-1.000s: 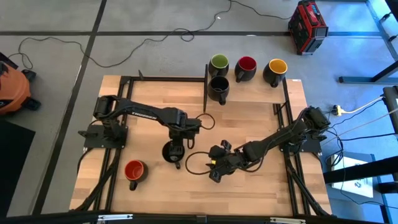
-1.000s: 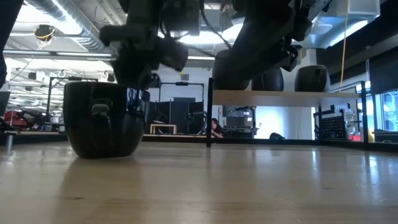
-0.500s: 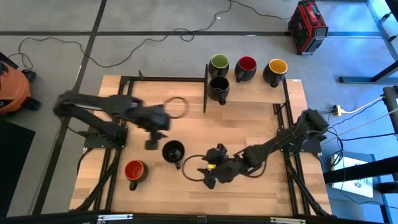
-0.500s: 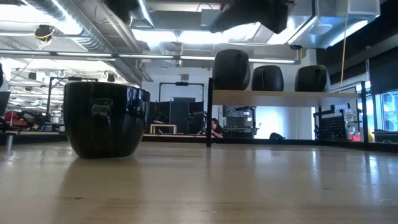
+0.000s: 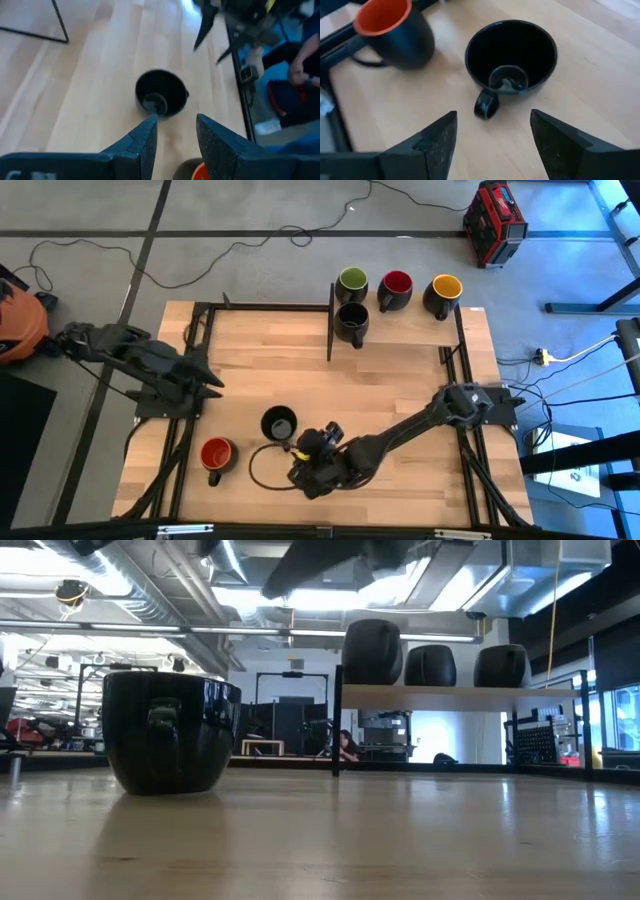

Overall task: Place coffee mugs
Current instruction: Put the black mug on the shelf

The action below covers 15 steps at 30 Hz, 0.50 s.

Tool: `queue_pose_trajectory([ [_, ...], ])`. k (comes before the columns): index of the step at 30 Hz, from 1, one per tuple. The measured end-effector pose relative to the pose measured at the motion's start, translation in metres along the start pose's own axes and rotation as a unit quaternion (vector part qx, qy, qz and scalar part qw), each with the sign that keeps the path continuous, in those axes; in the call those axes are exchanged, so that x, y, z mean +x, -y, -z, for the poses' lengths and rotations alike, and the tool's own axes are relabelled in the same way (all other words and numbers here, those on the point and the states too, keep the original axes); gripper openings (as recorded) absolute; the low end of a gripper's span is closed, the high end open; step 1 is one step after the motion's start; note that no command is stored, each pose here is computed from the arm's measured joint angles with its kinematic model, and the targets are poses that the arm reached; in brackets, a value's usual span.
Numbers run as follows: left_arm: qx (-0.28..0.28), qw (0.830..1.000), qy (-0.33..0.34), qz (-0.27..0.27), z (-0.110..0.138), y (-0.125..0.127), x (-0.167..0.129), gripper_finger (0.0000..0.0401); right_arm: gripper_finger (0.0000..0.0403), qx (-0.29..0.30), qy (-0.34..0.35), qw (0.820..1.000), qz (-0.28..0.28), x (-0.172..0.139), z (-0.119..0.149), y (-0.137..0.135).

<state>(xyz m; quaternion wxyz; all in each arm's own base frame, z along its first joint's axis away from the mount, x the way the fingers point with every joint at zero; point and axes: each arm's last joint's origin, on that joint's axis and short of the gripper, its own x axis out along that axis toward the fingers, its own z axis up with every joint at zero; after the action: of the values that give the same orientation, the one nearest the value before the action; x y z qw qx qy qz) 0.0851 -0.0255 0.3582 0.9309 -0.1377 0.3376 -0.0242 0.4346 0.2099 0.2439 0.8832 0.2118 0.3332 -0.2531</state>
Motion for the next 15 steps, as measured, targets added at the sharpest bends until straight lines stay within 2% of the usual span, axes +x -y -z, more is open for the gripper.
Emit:
queue_pose_trajectory([
  [5,0.004,1.0,0.03,0.003,0.004,-0.004,-0.013,0.0131,0.0241,0.045,0.073,0.996,0.019,0.035,0.022,-0.011],
  [9,0.015,0.999,0.033,0.002,0.005,-0.005,-0.014,0.0131,0.0241,0.058,0.111,0.992,0.029,0.062,0.038,-0.016],
  [15,0.017,0.999,0.032,0.001,0.005,-0.005,-0.014,0.0131,0.0241,0.067,0.125,0.988,0.057,0.087,0.06,-0.012],
])
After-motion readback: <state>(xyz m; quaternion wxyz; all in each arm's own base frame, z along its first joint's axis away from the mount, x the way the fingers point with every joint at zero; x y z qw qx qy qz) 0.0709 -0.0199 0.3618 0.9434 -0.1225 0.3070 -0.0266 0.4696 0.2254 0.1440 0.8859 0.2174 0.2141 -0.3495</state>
